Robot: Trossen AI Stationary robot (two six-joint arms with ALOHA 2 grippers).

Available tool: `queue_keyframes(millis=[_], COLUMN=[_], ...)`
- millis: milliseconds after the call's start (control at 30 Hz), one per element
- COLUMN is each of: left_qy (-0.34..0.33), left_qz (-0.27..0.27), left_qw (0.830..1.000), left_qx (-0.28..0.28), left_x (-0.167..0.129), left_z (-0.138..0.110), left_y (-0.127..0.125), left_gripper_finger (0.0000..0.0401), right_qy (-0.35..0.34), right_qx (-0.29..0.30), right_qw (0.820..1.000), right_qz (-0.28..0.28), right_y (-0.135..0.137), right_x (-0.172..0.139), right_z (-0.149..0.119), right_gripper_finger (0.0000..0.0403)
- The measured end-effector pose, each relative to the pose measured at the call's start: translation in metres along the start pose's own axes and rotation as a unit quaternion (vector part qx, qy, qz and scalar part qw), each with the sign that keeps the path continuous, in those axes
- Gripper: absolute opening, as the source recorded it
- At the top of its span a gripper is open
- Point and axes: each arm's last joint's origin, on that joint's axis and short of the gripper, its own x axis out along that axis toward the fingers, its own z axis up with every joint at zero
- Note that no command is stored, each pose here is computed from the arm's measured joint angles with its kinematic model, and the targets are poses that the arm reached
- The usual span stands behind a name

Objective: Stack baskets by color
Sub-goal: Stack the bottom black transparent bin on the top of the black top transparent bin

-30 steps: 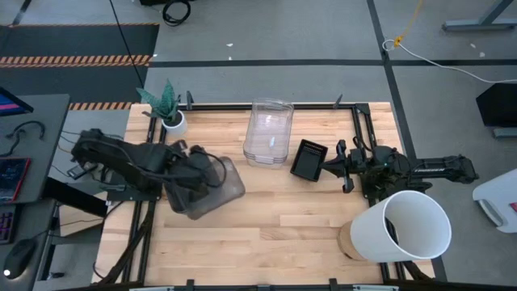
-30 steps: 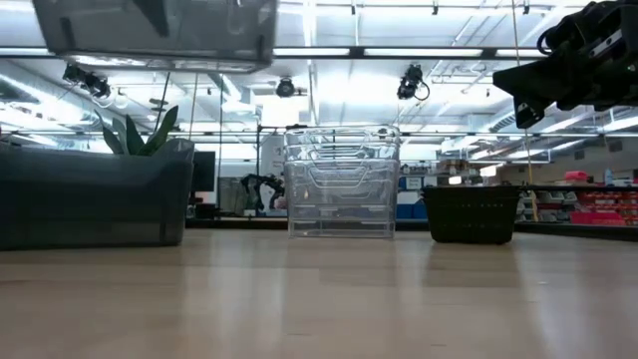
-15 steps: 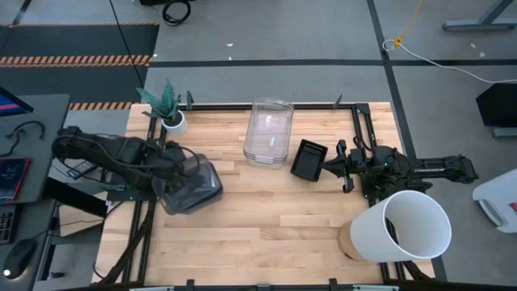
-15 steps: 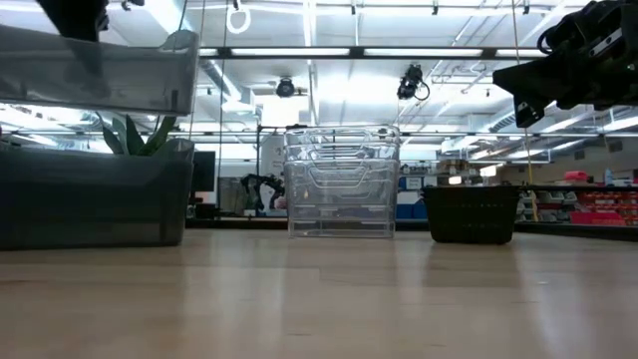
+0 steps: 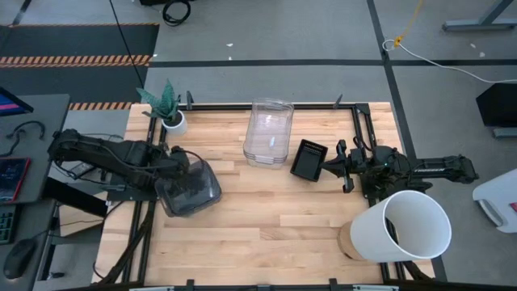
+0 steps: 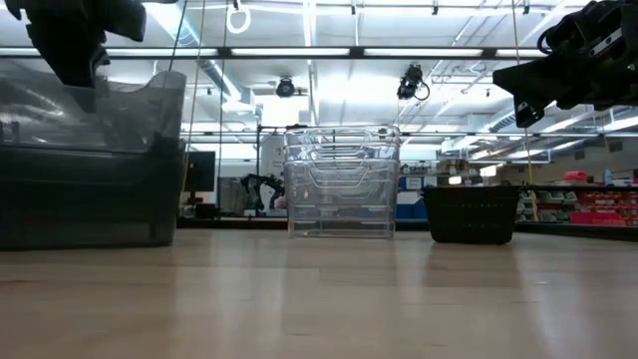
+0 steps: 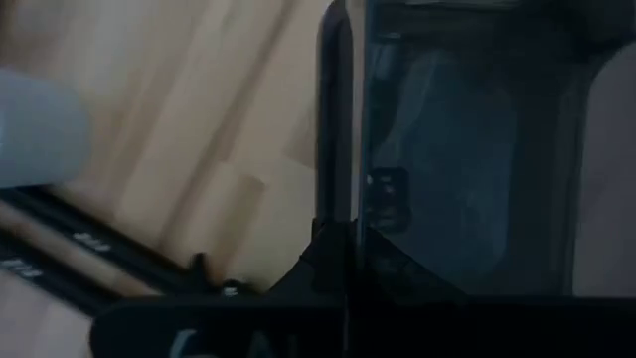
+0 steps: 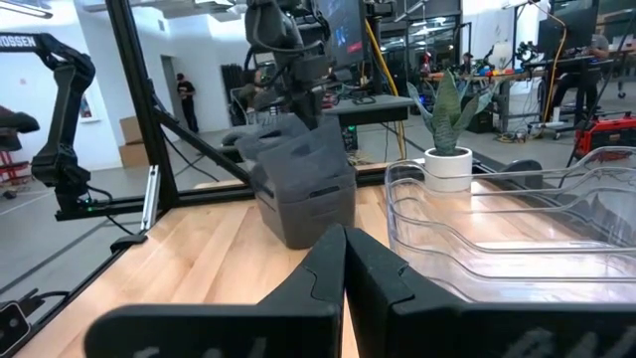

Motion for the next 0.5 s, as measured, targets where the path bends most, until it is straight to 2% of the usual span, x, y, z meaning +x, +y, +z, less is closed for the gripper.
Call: queue_keyframes(millis=[200, 367, 500], left_qy=[0.014, -0.012, -0.012], left_qz=[-0.043, -0.030, -0.029], left_qw=[0.999, 0.997, 0.996], left_qx=[-0.027, -0.075, -0.079], left_x=[0.0051, 0.0050, 0.0069], left_z=[0.0022, 0.0052, 0.0074], left_y=[-0.0021, -0.0027, -0.0048], left_gripper_finger=[0.0008, 0.0031, 0.0054], right_qy=[0.000, 0.000, 0.000], right_qx=[0.000, 0.000, 0.000], right_qw=[1.000, 1.000, 1.000], right_qz=[0.000, 0.000, 0.000], right_y=[0.0000, 0.0000, 0.0000], right_x=[0.0000, 0.0000, 0.0000], right_z=[0.0000, 0.0000, 0.0000], right_gripper_finger=[0.0012, 0.0012, 0.0012])
